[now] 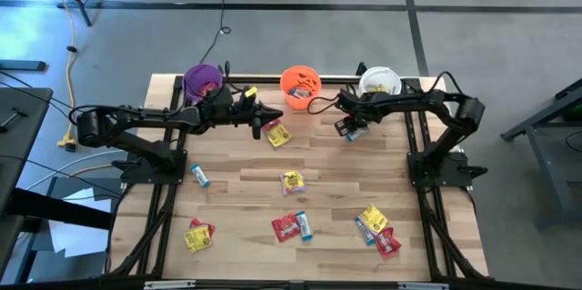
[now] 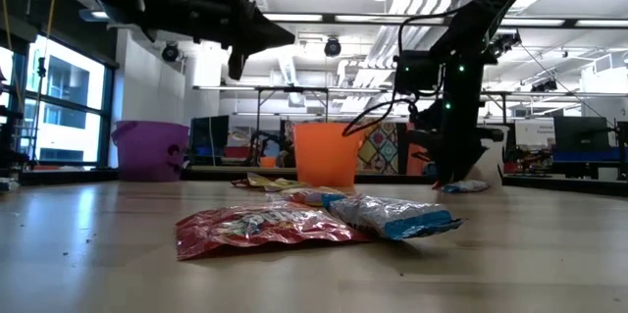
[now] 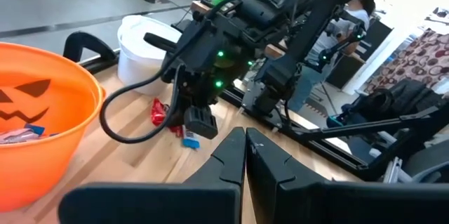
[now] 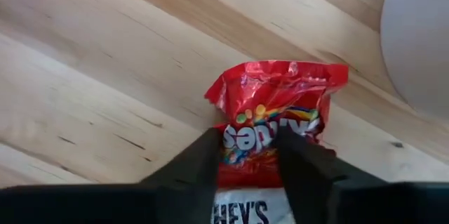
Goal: Organize candy in baskets
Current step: Put the red candy into the violet bucket
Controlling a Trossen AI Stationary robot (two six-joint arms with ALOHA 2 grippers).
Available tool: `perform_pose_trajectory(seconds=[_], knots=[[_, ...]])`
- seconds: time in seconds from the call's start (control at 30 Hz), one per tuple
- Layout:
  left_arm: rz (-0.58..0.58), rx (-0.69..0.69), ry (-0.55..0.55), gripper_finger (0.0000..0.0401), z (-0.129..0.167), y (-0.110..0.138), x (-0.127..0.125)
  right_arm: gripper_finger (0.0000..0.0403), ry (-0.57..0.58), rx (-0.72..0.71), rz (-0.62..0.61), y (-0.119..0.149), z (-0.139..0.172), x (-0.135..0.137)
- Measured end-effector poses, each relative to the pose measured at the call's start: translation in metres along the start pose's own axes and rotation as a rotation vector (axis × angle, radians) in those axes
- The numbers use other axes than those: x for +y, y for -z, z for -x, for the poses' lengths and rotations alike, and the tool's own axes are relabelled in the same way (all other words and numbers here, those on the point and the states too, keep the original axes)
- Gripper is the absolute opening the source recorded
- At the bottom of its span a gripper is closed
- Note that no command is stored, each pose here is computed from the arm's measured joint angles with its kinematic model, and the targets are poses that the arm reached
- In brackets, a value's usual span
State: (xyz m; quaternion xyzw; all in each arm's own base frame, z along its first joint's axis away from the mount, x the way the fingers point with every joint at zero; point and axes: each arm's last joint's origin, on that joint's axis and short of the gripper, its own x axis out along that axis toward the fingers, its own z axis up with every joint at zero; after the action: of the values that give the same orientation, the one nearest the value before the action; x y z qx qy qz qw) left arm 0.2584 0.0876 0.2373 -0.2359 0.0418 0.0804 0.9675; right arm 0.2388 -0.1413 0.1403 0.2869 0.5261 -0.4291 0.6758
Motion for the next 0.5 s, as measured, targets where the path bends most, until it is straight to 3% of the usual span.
perform_pose_trajectory(seconds=[0.23, 0.37, 0.5], knots=[[-0.001, -0.002, -0.004, 0.0, 0.0, 0.0, -0.001, 0.0011, -0.046, -0.024, 0.019, 0.0, 0.008, 0.003], [-0.002, -0.005, 0.005, 0.0001, 0.001, -0.001, -0.002, 0.0017, -0.163, -0.058, 0.006, 0.0, 0.028, 0.006], [0.036, 0.001, 0.023, 0.0011, 0.001, -0.001, -0.002, 0.0014, -0.38, -0.197, 0.019, -0.004, 0.061, 0.017]])
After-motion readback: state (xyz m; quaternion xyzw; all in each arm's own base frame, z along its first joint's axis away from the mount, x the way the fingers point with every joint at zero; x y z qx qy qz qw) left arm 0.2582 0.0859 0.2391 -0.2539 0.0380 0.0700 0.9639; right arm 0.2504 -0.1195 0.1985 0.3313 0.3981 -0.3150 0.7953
